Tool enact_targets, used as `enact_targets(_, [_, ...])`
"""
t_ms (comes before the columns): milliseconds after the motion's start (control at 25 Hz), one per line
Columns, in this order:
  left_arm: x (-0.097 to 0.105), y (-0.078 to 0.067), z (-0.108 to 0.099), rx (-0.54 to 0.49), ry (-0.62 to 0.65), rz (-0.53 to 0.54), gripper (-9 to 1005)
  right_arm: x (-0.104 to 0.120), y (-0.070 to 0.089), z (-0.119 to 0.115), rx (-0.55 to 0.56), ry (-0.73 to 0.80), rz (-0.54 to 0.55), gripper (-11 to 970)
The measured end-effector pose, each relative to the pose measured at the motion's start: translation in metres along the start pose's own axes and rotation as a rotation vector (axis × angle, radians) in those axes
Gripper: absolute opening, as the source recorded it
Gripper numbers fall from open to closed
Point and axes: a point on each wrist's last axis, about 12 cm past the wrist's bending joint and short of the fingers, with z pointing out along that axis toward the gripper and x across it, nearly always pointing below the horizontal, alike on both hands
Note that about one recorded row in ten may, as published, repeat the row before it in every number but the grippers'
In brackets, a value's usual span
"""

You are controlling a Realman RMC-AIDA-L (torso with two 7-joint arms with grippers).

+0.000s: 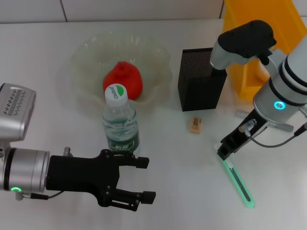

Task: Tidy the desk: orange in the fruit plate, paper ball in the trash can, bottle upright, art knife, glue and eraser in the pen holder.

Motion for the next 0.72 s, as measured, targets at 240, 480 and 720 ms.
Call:
enact_targets(240, [0.0008,-0.0002,-0.0003,-0.003,0.000,-0.001,870,-0.0004,-0.0002,0.0036,0.005,-0.001,0.009,308])
enact_targets(480, [0.0015,0.0002,-0.0004,-0.009,0.003,-0.001,870,-0.0017,0.0010,0.0040,-0.005,-0.012,0.014,312])
enact_targets(720, [0.0012,0.0004,-0.0002,-0.008,0.004,0.000,870,-0.0021,0.0031,0.0053,-0.003,-0.005,0.007,310])
